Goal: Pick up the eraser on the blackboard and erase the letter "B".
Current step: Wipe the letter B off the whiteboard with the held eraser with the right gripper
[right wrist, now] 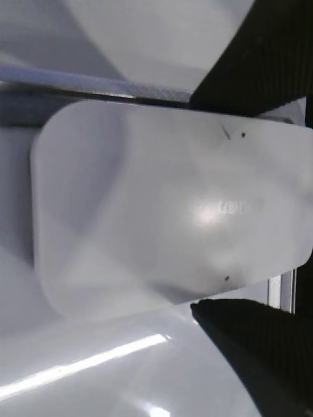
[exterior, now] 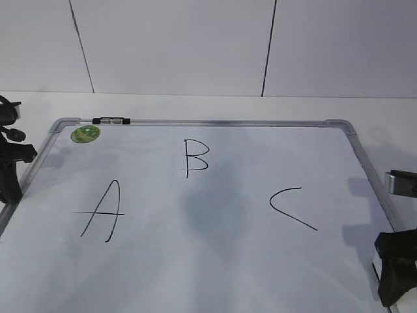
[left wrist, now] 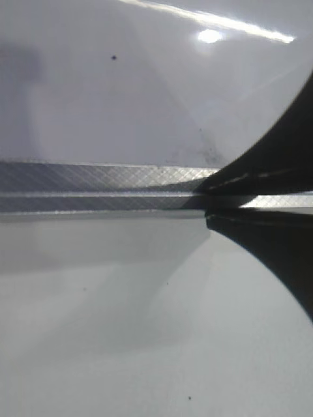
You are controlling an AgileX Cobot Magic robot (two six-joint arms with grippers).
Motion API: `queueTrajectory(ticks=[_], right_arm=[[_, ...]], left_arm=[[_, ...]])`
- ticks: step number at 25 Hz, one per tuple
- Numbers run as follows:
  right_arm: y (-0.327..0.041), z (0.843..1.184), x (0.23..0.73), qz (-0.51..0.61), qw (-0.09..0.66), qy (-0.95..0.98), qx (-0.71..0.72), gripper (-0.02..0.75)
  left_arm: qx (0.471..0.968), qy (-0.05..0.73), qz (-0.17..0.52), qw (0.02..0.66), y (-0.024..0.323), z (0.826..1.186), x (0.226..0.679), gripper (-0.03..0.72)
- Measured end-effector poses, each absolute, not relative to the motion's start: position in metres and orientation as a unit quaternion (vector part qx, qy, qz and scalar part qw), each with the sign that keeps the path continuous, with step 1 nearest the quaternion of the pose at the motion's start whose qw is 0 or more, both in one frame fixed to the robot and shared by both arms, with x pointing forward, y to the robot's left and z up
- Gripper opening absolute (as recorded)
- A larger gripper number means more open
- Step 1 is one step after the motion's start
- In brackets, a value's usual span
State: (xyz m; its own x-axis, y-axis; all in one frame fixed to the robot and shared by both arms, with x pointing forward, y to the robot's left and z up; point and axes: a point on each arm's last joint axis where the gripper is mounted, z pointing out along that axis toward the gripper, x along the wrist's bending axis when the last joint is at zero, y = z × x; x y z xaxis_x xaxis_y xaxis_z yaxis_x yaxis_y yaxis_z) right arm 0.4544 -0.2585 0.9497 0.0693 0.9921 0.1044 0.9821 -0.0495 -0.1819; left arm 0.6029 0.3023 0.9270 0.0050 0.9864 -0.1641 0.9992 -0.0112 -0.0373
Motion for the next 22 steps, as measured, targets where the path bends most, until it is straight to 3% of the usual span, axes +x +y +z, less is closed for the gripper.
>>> queueTrajectory(ticks=[22], right_arm=[[-0.2603,0.9465,0.4552,0.036,0.099,-0.687,-0.719,0.594]], left_arm=[[0.707,0.702,-0.071,0.045,0.3024,0.927,0.6031,0.026]])
